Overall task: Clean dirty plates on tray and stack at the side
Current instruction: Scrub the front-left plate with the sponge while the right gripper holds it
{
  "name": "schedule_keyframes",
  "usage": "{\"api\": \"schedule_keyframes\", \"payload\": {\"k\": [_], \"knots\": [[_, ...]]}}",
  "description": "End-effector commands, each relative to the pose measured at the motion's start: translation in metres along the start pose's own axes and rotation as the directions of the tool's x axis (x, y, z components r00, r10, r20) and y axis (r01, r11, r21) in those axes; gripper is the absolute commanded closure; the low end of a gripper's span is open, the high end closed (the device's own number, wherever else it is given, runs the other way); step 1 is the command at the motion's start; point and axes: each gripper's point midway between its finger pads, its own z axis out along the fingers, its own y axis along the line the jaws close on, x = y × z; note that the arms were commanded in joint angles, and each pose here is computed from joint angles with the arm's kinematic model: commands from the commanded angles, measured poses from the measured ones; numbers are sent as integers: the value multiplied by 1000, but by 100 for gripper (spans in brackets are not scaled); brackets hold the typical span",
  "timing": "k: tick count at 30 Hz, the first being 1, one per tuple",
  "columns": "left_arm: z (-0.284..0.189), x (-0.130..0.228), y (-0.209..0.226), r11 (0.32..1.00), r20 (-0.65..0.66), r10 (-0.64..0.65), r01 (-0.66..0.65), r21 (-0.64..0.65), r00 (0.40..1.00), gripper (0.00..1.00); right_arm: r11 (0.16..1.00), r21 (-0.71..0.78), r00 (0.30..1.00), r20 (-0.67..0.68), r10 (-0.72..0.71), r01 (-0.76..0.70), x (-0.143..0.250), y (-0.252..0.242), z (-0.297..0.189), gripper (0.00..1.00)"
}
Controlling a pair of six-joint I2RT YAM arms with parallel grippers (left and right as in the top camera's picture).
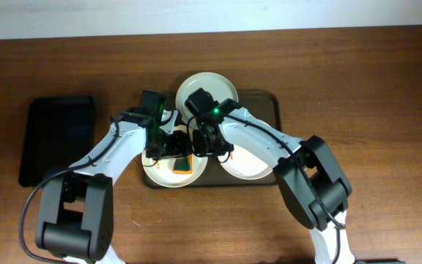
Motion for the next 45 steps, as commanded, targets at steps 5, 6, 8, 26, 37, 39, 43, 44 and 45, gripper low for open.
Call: {"api": "schedule_keyframes", "payload": {"k": [5,6,8,26,37,39,43,44,45], "knots": [[13,8,-9,999,-15,0,1,40,1000,47,999,-29,1000,-1,-18,18,0,12,0,77],[15,7,-8,999,-9,-1,2,41,1000,51,999,-29,1000,-3,-18,18,0,12,0,77],[17,9,-7,999,-8,-1,1,41,1000,55,999,-29,1000,-3,-18,18,0,12,0,77],[14,12,74,922,51,4,16,-387,999,100,1000,-21,1000,-14,-16,16,3,10,0,77],[-10,3,101,828,103,29,33,-560,994,100,1000,-20,1000,-3,-19,19,1,11,1,84],[-16,-1,97,832,123,36,38,-553,992,100,1000,-22,1000,0,-13,13,-1,12,4,84],[-9,3,86,873,105,26,29,-487,994,100,1000,-8,1000,-23,-9,9,2,8,17,87],[-7,3,84,880,102,24,27,-474,994,100,1000,-6,1000,-24,-7,7,2,7,18,95],[-7,3,84,880,103,25,27,-474,994,100,1000,-6,1000,-24,-7,7,2,7,18,96]]}}
